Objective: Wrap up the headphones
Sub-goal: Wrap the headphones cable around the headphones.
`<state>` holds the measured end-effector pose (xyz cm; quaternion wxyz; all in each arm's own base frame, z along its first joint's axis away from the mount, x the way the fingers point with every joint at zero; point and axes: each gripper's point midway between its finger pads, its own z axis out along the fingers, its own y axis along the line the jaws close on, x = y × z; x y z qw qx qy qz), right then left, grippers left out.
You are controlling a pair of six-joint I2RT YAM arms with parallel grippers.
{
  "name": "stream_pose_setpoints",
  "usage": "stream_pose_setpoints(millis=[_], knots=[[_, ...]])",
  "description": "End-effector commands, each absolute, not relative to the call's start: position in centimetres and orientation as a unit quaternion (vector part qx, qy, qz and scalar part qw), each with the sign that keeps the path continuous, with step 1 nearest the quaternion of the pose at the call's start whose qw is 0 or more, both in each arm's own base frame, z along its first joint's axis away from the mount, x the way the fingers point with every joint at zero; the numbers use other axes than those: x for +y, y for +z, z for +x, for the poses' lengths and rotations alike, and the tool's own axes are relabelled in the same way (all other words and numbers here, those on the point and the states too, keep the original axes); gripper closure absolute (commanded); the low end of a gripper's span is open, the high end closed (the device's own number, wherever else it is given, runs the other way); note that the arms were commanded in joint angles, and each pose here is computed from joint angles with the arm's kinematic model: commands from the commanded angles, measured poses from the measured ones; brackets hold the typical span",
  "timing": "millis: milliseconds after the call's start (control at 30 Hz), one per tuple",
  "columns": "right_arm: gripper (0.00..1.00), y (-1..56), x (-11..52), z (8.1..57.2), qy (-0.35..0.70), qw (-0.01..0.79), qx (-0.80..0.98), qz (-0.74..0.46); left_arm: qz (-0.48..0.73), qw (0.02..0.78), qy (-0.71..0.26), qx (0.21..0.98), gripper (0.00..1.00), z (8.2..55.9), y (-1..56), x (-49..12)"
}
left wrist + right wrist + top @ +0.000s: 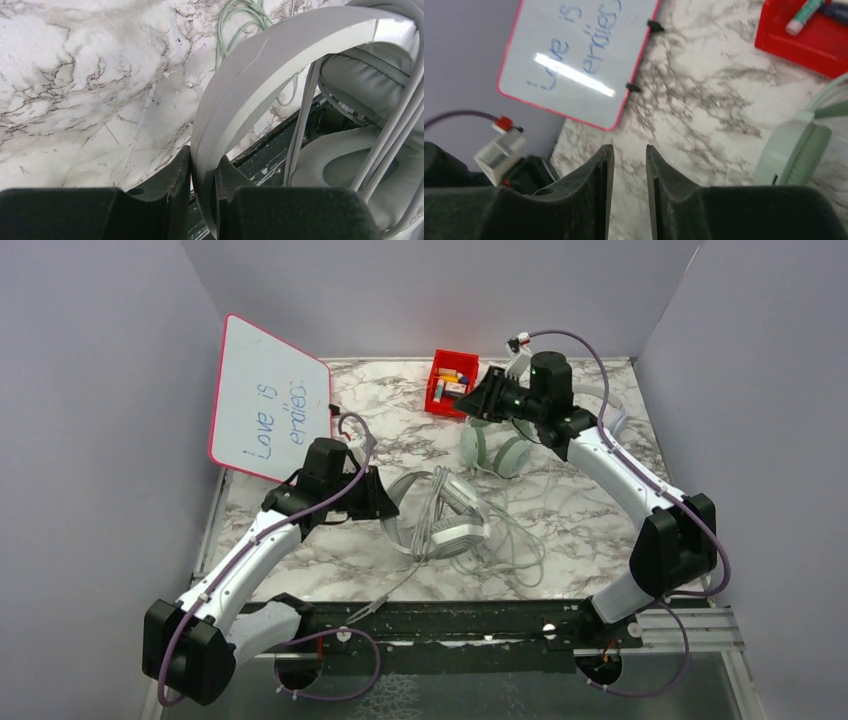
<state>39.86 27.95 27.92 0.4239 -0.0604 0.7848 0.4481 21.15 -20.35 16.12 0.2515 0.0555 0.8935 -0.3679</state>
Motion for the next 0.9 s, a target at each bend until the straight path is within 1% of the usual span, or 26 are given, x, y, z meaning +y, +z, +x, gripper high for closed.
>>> stream_pose_setpoints(millis=[0,33,67,133,200,333,467,600,767,867], knots=[[0.53,20.1,25.8,34.8,0.412,0.292,0.860,-0.079,0.074,0.308,-0.406,0.857,1.00,22.9,21.7,-21.7],[0.43,19.0,25.1,34.2,0.400,0.281,0.869,-0.077,0.076,0.313,-0.409,0.854,1.00,23.0,22.3,-21.7],[0.34,18.0,24.5,33.6,0.391,0.271,0.876,-0.078,0.075,0.318,-0.413,0.850,1.00,23.2,23.1,-21.8],[0.23,16.7,23.4,32.7,0.378,0.262,0.885,-0.077,0.074,0.335,-0.431,0.835,1.00,23.6,25.2,-22.1],[0.18,16.0,22.7,32.2,0.378,0.257,0.887,-0.067,0.073,0.347,-0.442,0.824,1.00,24.2,27.3,-22.4],[0.10,16.0,23.3,31.4,0.423,0.225,0.877,-0.020,0.071,0.369,-0.450,0.810,1.00,25.9,30.8,-22.9],[0.08,15.9,24.3,31.0,0.455,0.154,0.874,0.070,0.070,0.393,-0.440,0.804,1.00,27.7,33.1,-23.1],[0.08,15.1,24.6,30.5,0.464,0.091,0.859,0.198,0.073,0.405,-0.436,0.800,1.00,29.6,34.6,-23.6],[0.10,15.1,25.2,29.7,0.481,0.050,0.838,0.251,0.079,0.424,-0.436,0.790,1.00,31.4,36.8,-24.1],[0.10,14.3,24.6,29.5,0.466,0.050,0.834,0.292,0.083,0.435,-0.435,0.784,1.00,32.3,38.1,-24.2]])
